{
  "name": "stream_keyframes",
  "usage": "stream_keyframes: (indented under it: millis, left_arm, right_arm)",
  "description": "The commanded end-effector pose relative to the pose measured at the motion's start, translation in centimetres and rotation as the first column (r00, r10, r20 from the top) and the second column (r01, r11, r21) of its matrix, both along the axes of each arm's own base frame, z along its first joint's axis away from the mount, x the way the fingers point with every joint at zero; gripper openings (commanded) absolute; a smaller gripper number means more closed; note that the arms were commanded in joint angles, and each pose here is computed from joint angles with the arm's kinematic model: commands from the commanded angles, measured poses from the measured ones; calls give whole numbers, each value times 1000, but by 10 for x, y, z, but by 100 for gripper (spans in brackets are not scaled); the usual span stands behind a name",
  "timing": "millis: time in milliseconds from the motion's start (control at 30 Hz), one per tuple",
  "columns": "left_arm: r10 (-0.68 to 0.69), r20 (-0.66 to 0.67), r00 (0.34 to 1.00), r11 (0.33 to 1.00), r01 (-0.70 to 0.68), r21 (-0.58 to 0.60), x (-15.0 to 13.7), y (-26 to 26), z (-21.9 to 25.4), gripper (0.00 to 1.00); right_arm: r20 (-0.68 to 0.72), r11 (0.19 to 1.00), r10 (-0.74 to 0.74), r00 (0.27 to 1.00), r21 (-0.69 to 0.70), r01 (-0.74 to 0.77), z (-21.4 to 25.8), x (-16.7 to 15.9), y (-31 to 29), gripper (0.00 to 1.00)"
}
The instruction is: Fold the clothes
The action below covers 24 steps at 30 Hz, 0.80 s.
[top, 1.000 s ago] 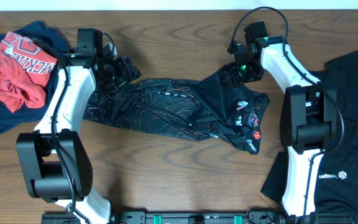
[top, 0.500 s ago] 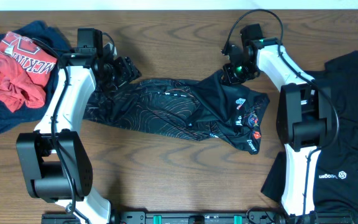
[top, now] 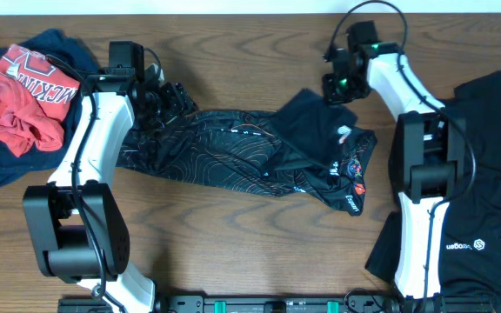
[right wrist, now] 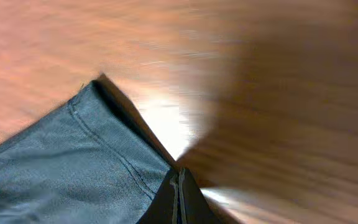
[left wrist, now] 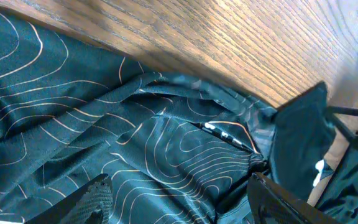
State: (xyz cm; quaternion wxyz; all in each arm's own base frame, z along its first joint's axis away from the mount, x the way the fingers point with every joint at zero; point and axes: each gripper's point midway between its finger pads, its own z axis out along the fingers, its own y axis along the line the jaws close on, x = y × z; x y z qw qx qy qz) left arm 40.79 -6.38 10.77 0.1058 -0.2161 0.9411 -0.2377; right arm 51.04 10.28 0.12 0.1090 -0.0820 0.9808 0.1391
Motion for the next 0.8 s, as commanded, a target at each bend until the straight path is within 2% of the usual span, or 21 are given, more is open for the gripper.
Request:
stream_keyframes:
  millis: [0, 300, 500, 667, 767]
  left_arm:
    - [-18, 12, 1000, 1000, 18, -7, 2, -1, 3, 71]
    - [-19, 11, 1000, 1000, 19, -7, 1, -2, 3, 71]
    - [-19, 3, 1000, 1000, 19, -8, 0, -2, 3, 71]
    - [-19, 5, 1000, 1000, 19, -7, 0, -2, 3, 71]
    - [-19, 6, 1000, 1000, 19, -6, 0, -2, 3, 71]
  right_arm:
    - [9, 994, -87, 996, -63, 87, -1, 13, -34, 1]
    - [36, 991, -110, 993, -68, 113, 12, 23, -49, 1]
    - [68, 998, -15, 998, -60, 19, 32, 26, -30, 1]
    - [52, 997, 36, 998, -66, -32, 66, 15, -12, 1]
    - [15, 996, 64, 998, -67, -63, 95, -5, 1, 1]
